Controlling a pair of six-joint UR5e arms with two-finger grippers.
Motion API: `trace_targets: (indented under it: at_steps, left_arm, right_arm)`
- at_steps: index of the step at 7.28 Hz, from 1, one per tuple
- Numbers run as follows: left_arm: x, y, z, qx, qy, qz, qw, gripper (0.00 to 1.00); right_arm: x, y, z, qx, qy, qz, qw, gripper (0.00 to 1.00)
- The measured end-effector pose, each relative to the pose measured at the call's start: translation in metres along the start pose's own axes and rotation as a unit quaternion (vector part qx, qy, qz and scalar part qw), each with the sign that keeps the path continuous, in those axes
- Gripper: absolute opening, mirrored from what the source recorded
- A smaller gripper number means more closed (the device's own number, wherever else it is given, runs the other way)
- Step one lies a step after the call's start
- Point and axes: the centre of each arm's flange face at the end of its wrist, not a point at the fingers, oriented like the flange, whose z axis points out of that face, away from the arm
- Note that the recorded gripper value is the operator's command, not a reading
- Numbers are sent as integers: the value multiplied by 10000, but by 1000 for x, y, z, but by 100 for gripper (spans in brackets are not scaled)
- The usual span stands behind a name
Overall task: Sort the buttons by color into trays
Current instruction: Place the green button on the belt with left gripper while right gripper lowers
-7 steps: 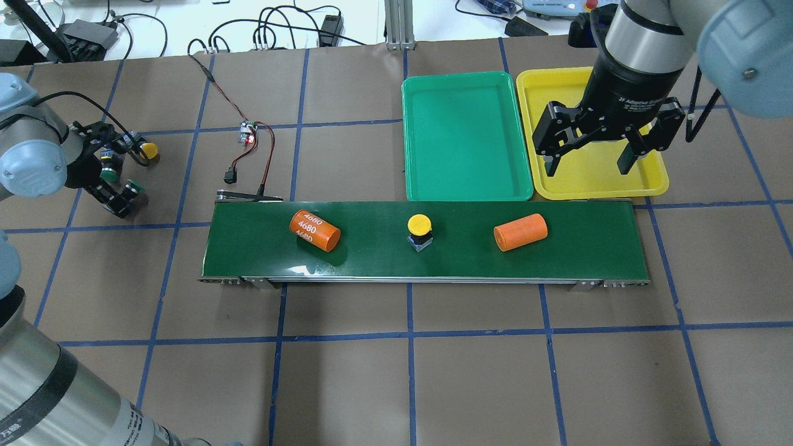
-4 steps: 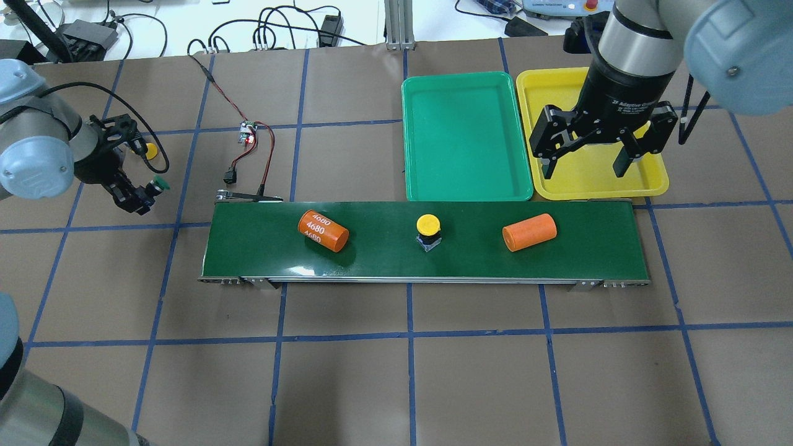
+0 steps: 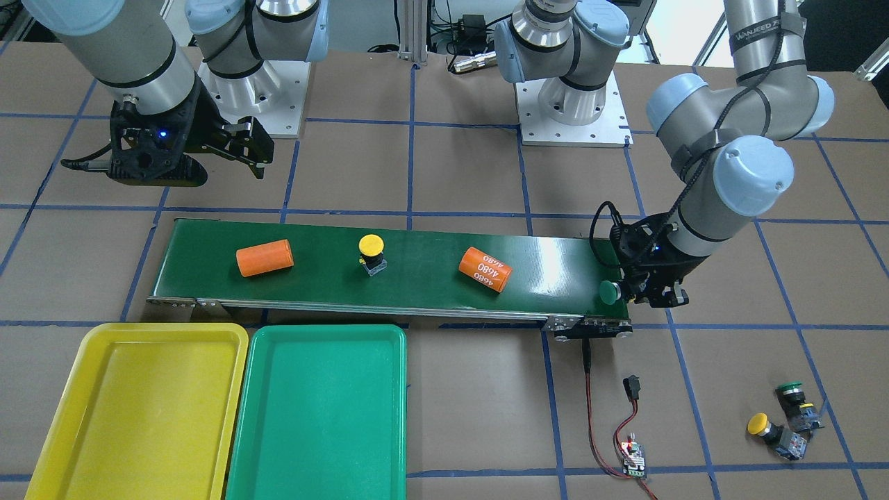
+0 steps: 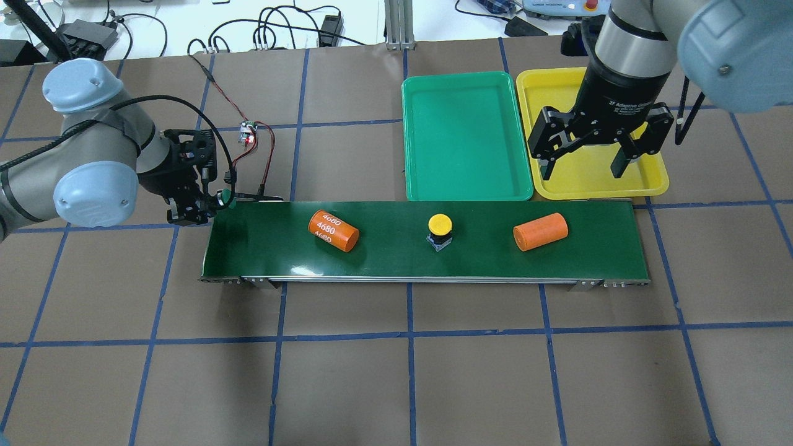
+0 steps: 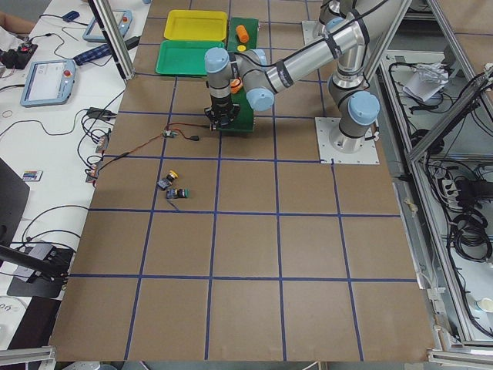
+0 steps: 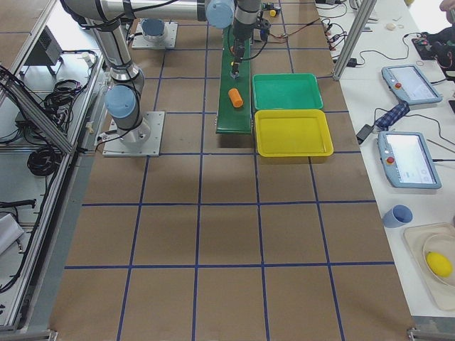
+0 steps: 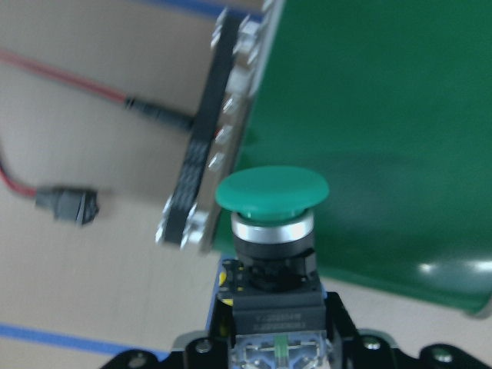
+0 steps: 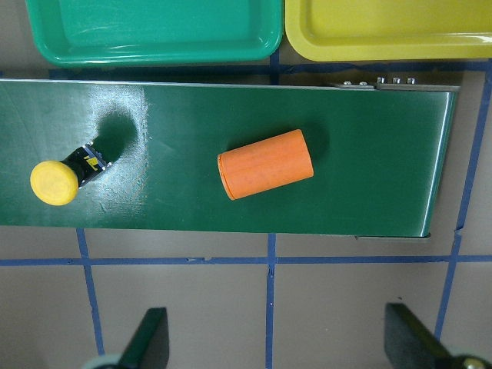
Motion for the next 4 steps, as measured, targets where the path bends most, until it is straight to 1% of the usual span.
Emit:
trace_targets:
  at_steps: [1,2,3,4]
  left_arm:
    - [13,-9,3,-12,32,112,9999,16]
    - [20,-14,9,-4,79,146,9999,44]
    - [23,-22,14,15,95,178,9998,99]
    - [25,-34,16,21,53,249,9997,100]
  right_arm:
    - [0,-3,3,-34,1,-6,10000,100]
    - [0,-5,6,-69,0,-9,10000,100]
    - [0,-6,8,-92,-2,-7,10000,100]
    - [-1,-7,12,-133,-1,-5,9999,100]
